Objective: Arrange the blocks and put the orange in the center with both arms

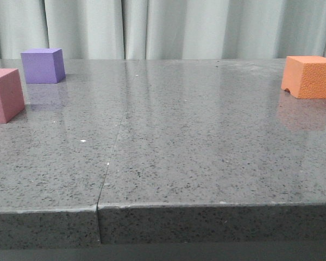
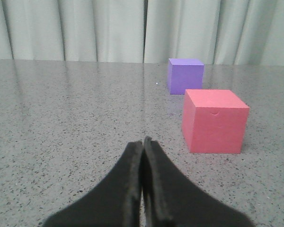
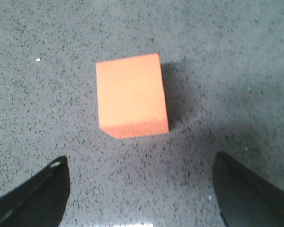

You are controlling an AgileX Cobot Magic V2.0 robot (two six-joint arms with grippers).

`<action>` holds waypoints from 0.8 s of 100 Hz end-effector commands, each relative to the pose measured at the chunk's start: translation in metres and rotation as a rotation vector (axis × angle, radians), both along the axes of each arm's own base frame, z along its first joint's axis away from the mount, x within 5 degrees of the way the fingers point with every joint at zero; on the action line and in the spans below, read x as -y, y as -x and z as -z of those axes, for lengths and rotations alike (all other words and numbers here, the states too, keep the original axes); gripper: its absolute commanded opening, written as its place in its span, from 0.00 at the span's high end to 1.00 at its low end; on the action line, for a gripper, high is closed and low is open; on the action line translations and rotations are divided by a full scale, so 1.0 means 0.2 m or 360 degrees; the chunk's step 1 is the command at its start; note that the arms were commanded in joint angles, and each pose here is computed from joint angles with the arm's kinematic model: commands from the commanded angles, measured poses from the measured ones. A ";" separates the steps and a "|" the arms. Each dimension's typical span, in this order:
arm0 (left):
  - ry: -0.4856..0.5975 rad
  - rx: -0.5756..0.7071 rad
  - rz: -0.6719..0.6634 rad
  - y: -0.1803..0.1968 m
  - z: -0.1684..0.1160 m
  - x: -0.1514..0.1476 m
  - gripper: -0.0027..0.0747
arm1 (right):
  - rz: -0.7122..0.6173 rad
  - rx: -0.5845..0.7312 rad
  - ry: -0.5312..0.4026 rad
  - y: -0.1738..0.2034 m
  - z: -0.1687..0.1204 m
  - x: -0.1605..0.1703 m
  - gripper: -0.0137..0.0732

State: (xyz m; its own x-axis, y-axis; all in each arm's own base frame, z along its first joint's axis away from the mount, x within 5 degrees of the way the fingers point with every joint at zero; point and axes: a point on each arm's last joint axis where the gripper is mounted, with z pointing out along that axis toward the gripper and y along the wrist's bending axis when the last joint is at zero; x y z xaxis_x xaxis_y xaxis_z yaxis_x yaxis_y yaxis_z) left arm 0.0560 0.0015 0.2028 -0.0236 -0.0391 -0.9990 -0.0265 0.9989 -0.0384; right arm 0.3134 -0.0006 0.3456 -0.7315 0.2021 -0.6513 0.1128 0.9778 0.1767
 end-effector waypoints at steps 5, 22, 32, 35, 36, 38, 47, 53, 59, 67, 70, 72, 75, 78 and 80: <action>0.0015 0.0101 0.0001 0.00 0.03 0.00 0.99 | -0.0044 0.0083 0.0025 -0.08 -0.14 -0.01 0.14; 0.0015 0.0101 0.0001 0.00 0.03 0.00 0.99 | -0.0086 -0.0101 0.0021 -0.21 -0.15 -0.02 0.14; 0.0015 0.0101 0.0001 0.00 0.03 0.00 0.99 | -0.0147 -0.0211 0.0036 -0.27 -0.15 -0.05 0.14; 0.0015 0.0101 0.0001 0.00 0.03 0.00 0.99 | -0.0172 -0.0237 0.0046 -0.29 -0.14 -0.06 0.14; 0.0015 0.0101 0.0001 0.00 0.03 0.00 0.99 | -0.0174 -0.0235 0.0046 -0.30 -0.14 -0.06 0.14; 0.0015 0.0101 0.0001 0.00 0.03 0.00 0.99 | -0.0184 -0.0255 0.0048 -0.31 -0.13 -0.06 0.14; 0.0015 0.0101 0.0001 0.00 0.03 0.00 0.99 | -0.0202 -0.0287 0.0060 -0.37 -0.12 -0.08 0.14; 0.0015 0.0101 0.0001 0.00 0.03 0.00 0.99 | -0.0202 -0.0307 0.0074 -0.41 -0.11 -0.08 0.14; 0.0015 0.0101 0.0001 0.00 0.03 0.00 0.99 | -0.0199 -0.0327 0.0095 -0.43 -0.10 -0.07 0.14; 0.0015 0.0101 0.0001 0.00 0.03 0.00 0.99 | -0.0189 -0.0347 0.0137 -0.46 -0.07 -0.06 0.14; 0.0015 0.0101 0.0001 0.00 0.03 0.00 0.99 | -0.0186 -0.0351 0.0147 -0.47 -0.06 -0.06 0.14; 0.0015 0.0101 0.0001 0.00 0.03 0.00 0.99 | -0.0186 -0.0358 0.0147 -0.48 -0.05 -0.06 0.14; 0.0015 0.0101 0.0001 0.00 0.03 0.00 0.99 | -0.0186 -0.0364 0.0147 -0.48 -0.04 -0.06 0.14; 0.0015 0.0101 0.0001 0.00 0.03 0.00 0.99 | -0.0187 -0.0375 0.0146 -0.49 -0.02 -0.06 0.14; 0.0015 0.0101 0.0001 0.00 0.03 0.00 0.99 | -0.0187 -0.0379 0.0146 -0.50 -0.02 -0.06 0.14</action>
